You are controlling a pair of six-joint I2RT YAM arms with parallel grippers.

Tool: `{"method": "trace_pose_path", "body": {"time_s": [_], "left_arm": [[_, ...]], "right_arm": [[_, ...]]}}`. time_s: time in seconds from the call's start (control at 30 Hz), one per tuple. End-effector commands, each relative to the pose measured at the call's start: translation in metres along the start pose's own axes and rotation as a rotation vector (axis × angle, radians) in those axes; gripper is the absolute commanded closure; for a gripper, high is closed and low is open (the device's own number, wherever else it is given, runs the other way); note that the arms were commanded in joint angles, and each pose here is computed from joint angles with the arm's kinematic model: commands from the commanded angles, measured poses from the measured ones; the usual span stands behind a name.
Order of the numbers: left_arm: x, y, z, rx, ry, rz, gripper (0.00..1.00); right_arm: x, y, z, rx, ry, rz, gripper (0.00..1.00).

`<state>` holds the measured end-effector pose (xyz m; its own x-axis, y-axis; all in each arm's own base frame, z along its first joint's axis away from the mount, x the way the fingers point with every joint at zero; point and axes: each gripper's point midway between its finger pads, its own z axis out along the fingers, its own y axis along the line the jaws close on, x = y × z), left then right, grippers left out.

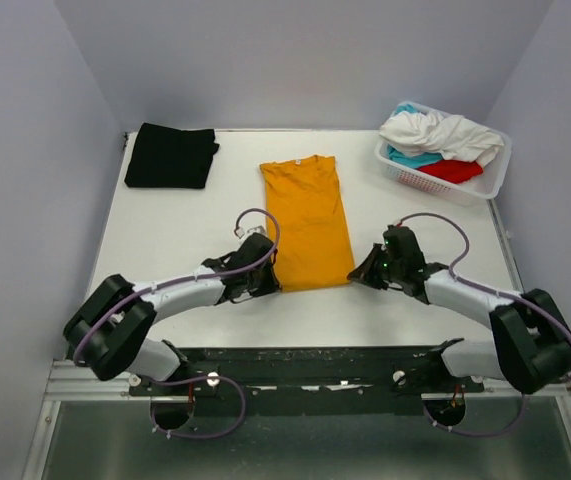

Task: Fold and stack the t-shirts
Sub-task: Grab one side of the 2/3 rectangular tshirt with both arms

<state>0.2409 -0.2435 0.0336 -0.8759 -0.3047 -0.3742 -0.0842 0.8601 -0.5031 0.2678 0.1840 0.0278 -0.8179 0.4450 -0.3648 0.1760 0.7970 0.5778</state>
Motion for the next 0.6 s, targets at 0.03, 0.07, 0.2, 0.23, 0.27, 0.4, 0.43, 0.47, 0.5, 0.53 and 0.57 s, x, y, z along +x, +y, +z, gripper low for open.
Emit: {"method": "trace_pose_path", "body": {"time_s": [0.03,0.07,0.2,0.23,0.27,0.4,0.43,0.47,0.5,0.53,0.57], "left_arm": [[0.053,0.022,-0.043,-0.158,-0.019,-0.014,1.0],[0.066,0.022,-0.052,-0.164,-0.003,-0.008,1.0],[0.106,0.01,-0.088,-0.147,0.05,0.04,1.0],[0.113,0.006,-0.097,-0.142,0.051,0.055,1.0],[0.118,0.002,-0.104,-0.134,0.051,0.07,1.0],[0.13,-0.005,-0.126,-0.142,0.018,0.106,1.0],[0.127,-0.008,-0.134,-0.152,0.001,0.111,1.0],[0.125,-0.01,-0.139,-0.157,-0.017,0.124,1.0],[0.12,-0.015,-0.145,-0.156,-0.037,0.131,1.0],[0.116,-0.019,-0.15,-0.151,-0.049,0.14,1.0],[0.111,-0.024,-0.152,-0.138,-0.069,0.138,1.0]], "right_arm": [[0.062,-0.014,-0.056,-0.056,0.185,-0.028,0.99],[0.07,-0.019,-0.066,-0.043,0.214,-0.029,0.99],[0.081,-0.012,-0.108,-0.07,0.255,-0.053,0.99],[0.081,-0.005,-0.12,-0.101,0.252,-0.052,0.99],[0.081,0.002,-0.129,-0.137,0.242,-0.056,0.99],[0.066,0.021,-0.157,-0.211,0.148,-0.079,0.99],[0.059,0.027,-0.164,-0.226,0.112,-0.093,0.99],[0.053,0.032,-0.169,-0.242,0.082,-0.104,0.99],[0.045,0.04,-0.175,-0.262,0.047,-0.116,0.99],[0.038,0.046,-0.179,-0.279,0.017,-0.125,0.99],[0.032,0.052,-0.181,-0.288,-0.005,-0.134,0.99]]}}
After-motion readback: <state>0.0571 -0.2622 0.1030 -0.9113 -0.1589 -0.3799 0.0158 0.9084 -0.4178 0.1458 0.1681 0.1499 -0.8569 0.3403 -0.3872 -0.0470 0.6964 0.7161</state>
